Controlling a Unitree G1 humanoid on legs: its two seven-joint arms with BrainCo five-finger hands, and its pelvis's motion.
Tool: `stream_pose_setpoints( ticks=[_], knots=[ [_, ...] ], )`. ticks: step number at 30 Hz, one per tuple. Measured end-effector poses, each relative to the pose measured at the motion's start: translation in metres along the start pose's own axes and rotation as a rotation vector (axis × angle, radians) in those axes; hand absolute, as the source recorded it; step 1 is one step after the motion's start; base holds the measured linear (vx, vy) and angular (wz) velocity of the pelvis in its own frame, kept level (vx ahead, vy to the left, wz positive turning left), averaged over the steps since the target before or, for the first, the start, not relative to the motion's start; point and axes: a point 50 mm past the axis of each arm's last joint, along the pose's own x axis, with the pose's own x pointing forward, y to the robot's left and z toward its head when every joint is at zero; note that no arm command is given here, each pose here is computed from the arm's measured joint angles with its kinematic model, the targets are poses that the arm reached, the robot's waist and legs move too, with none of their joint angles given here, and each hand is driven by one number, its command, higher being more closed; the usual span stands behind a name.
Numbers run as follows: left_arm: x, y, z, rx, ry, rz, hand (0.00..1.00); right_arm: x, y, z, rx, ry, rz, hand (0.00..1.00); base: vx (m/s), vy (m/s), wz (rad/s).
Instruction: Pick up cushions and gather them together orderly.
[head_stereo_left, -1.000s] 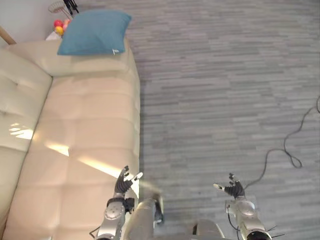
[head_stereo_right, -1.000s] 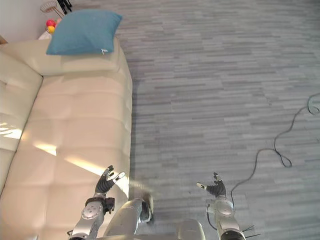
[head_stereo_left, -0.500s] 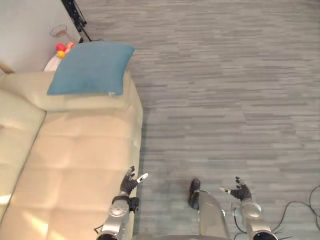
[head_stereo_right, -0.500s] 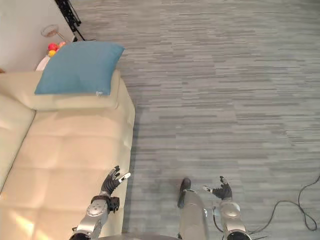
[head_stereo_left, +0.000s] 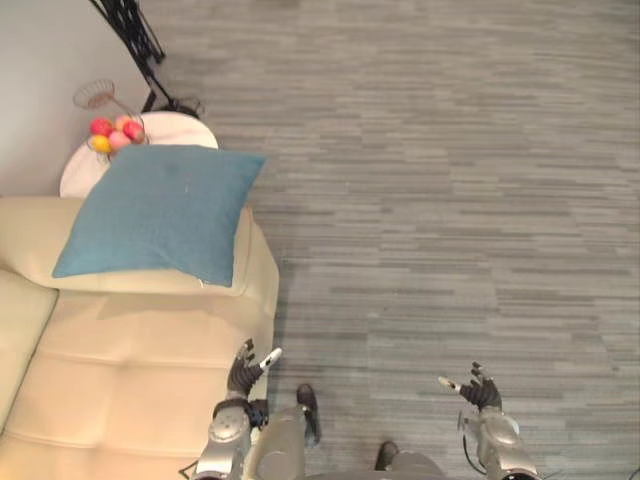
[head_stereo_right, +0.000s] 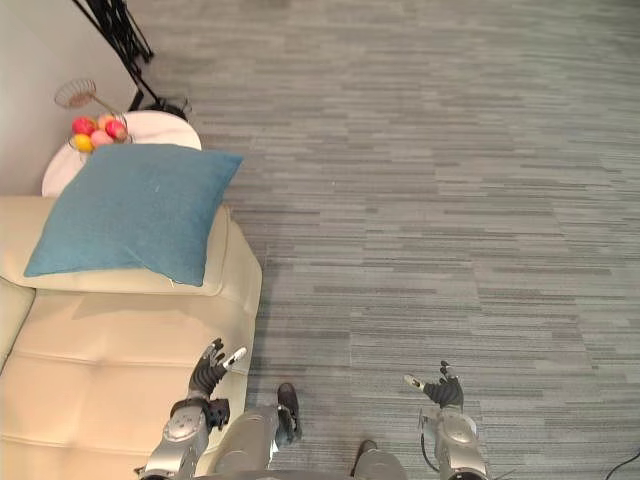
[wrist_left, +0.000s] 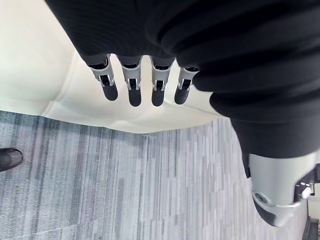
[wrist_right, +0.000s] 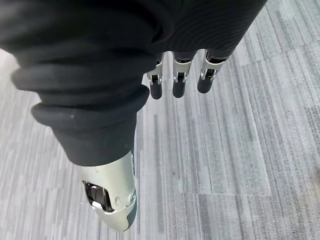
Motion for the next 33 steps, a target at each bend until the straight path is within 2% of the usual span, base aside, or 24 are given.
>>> stream_pose_setpoints(
  ticks=[7,11,13,16,22,27,33],
  knots=[
    [-0.007,0.018,-0.009,-0.006,0.022,0.068,0.0,-0.002,0.007,-0.005,-0.043,0.018,0.033,0.0,0.49,0.071,0.58],
    [-0.002,0.015,-0.005,-0.008,0.015,0.079,0.0,-0.004,-0.003,-0.011,-0.06,0.03,0.016,0.0,0.5,-0.19,1.42],
    [-0.006,0.012,-0.018,-0.033,0.075,0.098,0.0,-0.007,-0.013,-0.02,-0.085,0.061,0.0,0.0,0.44,-0.257,1.24],
    [-0.008,0.002,-0.022,-0.063,0.09,0.079,0.0,-0.007,-0.017,-0.017,-0.076,0.04,-0.012,0.0,0.39,-0.261,1.46],
    [-0.004,0.001,-0.014,-0.078,0.063,0.071,0.0,-0.007,-0.018,-0.013,-0.067,0.013,-0.017,0.0,0.2,-0.081,1.35],
    [-0.005,0.021,-0.014,-0.029,0.058,0.101,0.0,-0.01,0.002,-0.021,-0.012,0.042,0.018,0.0,0.14,0.09,1.03],
    [-0.011,0.024,-0.026,0.005,0.098,0.089,0.0,-0.011,-0.008,-0.027,0.002,0.074,-0.014,0.0,0.11,0.106,0.52]
  ],
)
